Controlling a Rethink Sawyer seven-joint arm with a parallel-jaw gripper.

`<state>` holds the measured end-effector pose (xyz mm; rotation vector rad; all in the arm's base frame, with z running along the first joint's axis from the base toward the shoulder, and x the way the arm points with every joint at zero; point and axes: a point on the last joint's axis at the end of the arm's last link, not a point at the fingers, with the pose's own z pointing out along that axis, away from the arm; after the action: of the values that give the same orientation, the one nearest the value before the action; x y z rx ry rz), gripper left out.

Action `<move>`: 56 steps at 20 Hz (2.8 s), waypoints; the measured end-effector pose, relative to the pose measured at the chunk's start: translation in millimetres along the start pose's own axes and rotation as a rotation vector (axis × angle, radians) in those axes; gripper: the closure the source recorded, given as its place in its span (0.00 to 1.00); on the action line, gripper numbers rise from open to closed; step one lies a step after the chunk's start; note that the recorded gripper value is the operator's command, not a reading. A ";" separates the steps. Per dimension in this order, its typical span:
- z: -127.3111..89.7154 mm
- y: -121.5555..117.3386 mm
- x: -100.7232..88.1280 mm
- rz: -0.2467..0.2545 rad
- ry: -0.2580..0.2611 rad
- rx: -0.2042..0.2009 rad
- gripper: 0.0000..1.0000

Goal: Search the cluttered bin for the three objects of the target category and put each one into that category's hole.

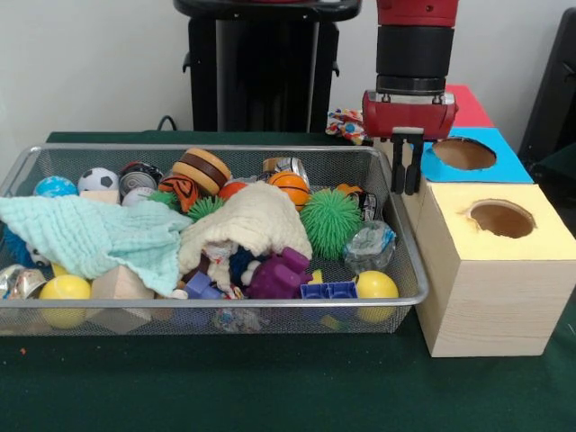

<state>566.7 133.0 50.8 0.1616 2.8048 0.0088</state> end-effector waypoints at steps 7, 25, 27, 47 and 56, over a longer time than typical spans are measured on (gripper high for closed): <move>-5.4 -0.1 -4.4 0.027 -0.006 0.009 1.00; 24.2 -14.8 4.8 0.026 0.019 0.068 0.00; 25.9 -13.2 6.4 0.012 0.015 0.080 0.00; 31.5 -12.2 3.0 -0.010 -0.032 0.122 0.00; 36.7 -15.7 -8.1 -0.013 -0.080 0.132 0.00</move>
<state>584.5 116.0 18.4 0.1706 2.7263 -0.1816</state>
